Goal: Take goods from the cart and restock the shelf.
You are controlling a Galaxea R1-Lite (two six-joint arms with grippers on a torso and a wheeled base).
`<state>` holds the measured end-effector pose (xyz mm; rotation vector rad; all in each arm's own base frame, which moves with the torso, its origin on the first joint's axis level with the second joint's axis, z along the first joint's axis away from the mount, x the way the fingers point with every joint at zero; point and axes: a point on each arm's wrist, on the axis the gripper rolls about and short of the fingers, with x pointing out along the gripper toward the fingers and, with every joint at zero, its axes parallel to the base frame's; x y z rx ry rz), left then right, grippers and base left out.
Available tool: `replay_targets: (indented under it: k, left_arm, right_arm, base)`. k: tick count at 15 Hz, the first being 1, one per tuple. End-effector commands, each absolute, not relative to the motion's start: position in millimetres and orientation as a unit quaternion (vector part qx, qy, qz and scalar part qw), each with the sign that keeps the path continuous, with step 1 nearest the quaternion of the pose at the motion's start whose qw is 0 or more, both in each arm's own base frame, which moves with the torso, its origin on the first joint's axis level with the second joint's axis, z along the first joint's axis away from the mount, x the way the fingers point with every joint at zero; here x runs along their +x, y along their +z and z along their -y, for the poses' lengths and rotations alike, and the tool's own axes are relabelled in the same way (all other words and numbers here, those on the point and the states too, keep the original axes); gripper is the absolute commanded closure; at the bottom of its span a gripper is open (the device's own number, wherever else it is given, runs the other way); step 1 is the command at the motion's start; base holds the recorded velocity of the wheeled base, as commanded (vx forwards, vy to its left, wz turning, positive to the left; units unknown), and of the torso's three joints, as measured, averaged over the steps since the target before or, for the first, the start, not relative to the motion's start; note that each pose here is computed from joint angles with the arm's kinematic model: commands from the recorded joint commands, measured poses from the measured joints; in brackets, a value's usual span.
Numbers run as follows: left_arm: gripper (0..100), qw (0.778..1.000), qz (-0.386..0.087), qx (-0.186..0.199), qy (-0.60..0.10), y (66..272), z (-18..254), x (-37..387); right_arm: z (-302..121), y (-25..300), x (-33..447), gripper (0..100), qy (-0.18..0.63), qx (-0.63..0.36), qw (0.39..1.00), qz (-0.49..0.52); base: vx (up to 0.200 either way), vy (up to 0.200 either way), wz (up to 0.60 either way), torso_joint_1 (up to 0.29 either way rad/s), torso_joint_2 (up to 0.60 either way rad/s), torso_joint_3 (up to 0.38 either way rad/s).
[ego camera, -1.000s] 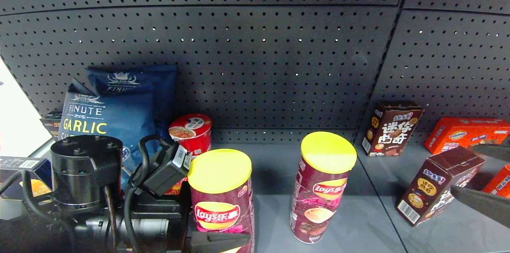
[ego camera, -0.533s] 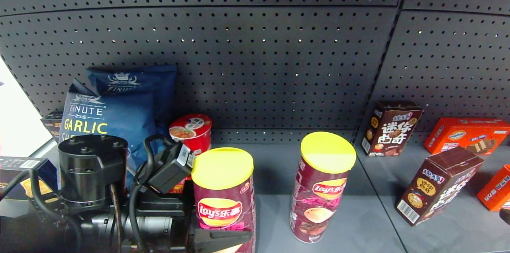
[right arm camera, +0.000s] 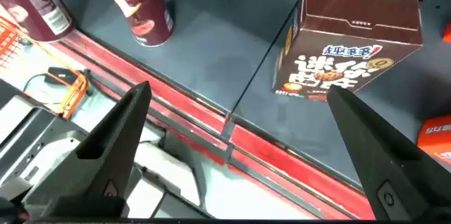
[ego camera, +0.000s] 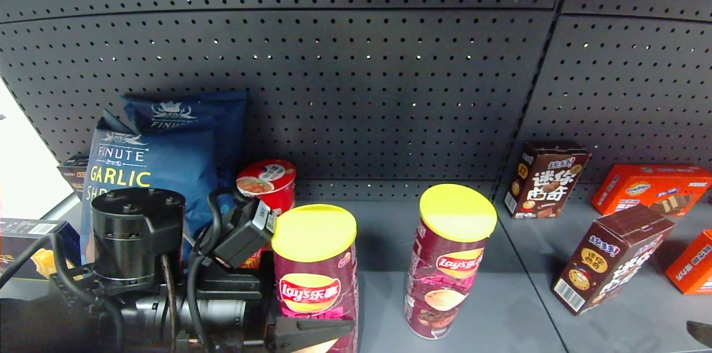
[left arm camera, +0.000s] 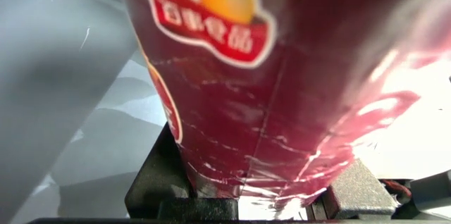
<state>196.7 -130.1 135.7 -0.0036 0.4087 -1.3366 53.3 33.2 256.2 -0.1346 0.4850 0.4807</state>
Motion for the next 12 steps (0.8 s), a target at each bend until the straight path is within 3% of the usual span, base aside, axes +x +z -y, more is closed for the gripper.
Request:
replay_targets:
  k: [1,6,12]
  left_arm:
    - [100,0.765,-0.194,-0.002,-0.614,133,131,198]
    - [100,0.764,-0.197,-0.003,-0.615,131,132,199]
    - [100,0.763,-0.197,-0.003,-0.616,132,135,204]
  right_arm:
    - [-37,250,58,0,0.236,-0.07,0.934,-0.257]
    - [-47,222,67,0,0.238,-0.073,0.914,-0.32]
    - [-52,214,79,0,0.224,-0.078,0.907,-0.348]
  base:
    - [0.0,0.0,0.0,0.0,0.0,0.0]
    - [0.0,0.0,0.0,0.0,0.0,0.0]
    - [0.0,0.0,0.0,0.0,0.0,0.0]
